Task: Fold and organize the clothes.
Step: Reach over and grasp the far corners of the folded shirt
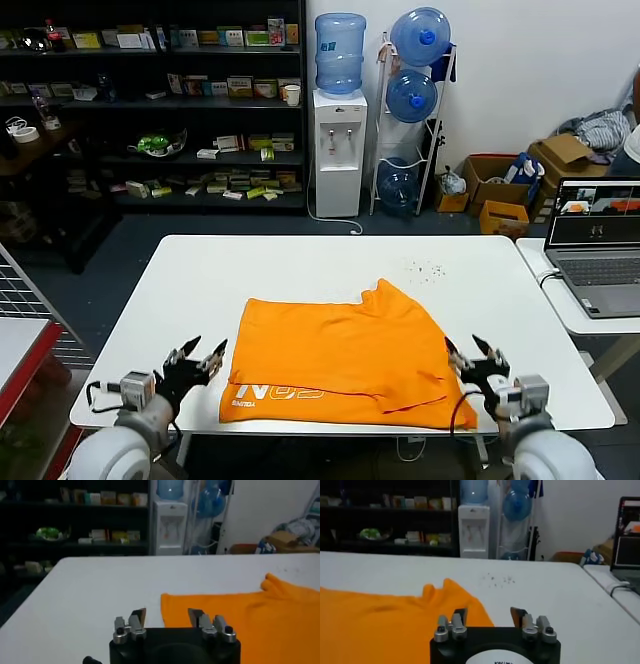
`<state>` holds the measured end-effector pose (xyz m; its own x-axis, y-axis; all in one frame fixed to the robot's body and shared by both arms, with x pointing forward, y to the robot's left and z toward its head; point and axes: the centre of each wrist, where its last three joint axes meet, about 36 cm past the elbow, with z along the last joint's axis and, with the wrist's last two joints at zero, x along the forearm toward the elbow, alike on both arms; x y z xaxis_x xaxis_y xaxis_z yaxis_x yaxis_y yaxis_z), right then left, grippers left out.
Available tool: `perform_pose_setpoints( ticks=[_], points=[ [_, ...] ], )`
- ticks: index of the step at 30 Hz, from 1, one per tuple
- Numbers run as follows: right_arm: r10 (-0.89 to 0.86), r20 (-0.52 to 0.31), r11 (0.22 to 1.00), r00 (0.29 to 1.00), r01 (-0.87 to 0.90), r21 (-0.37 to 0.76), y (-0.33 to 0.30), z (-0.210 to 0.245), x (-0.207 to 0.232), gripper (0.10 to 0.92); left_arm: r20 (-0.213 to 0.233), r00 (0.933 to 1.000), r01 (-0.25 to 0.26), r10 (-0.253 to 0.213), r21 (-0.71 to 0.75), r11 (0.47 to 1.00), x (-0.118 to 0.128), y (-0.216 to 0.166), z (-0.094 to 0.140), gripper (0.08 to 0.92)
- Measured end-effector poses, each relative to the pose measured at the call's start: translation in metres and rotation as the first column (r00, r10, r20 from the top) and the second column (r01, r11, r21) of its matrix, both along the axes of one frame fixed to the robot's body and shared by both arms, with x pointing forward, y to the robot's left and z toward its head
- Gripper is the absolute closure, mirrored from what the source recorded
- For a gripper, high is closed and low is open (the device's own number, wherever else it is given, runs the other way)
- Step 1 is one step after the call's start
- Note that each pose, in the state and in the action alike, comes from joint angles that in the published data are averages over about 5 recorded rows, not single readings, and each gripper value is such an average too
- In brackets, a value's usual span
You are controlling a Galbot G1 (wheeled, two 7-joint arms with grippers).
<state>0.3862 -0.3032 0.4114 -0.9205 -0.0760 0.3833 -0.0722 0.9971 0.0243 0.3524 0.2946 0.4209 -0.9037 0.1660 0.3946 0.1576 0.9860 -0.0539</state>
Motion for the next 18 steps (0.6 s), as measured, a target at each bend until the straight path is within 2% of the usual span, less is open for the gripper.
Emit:
perform_pose_setpoints(
  ticks=[3, 7, 12, 18],
  points=[
    [-0.005, 0.002, 1.000, 1.000, 0.005, 0.027, 0.008, -0.007, 0.036, 0.216, 0.028, 0.9996, -0.009, 0.010, -0.017, 1.000, 0.027, 0.001, -0.007, 0.239],
    [-0.007, -0.009, 0.999, 1.000, 0.007, 0.054, 0.022, -0.019, 0.080, 0.201, 0.038, 0.9991, -0.018, 0.019, -0.029, 0.999, 0.066, 0.001, -0.022, 0.183],
    [-0.005, -0.034, 0.997, 0.999, 0.007, 0.070, 0.037, -0.033, 0.126, 0.200, 0.018, 0.9996, -0.020, 0.020, -0.032, 0.999, 0.105, 0.000, -0.041, 0.177],
    [0.003, -0.078, 0.997, 0.997, 0.003, 0.076, 0.050, -0.047, 0.163, 0.200, -0.027, 0.9995, -0.020, 0.019, -0.035, 0.999, 0.139, -0.005, -0.057, 0.177]
  ],
)
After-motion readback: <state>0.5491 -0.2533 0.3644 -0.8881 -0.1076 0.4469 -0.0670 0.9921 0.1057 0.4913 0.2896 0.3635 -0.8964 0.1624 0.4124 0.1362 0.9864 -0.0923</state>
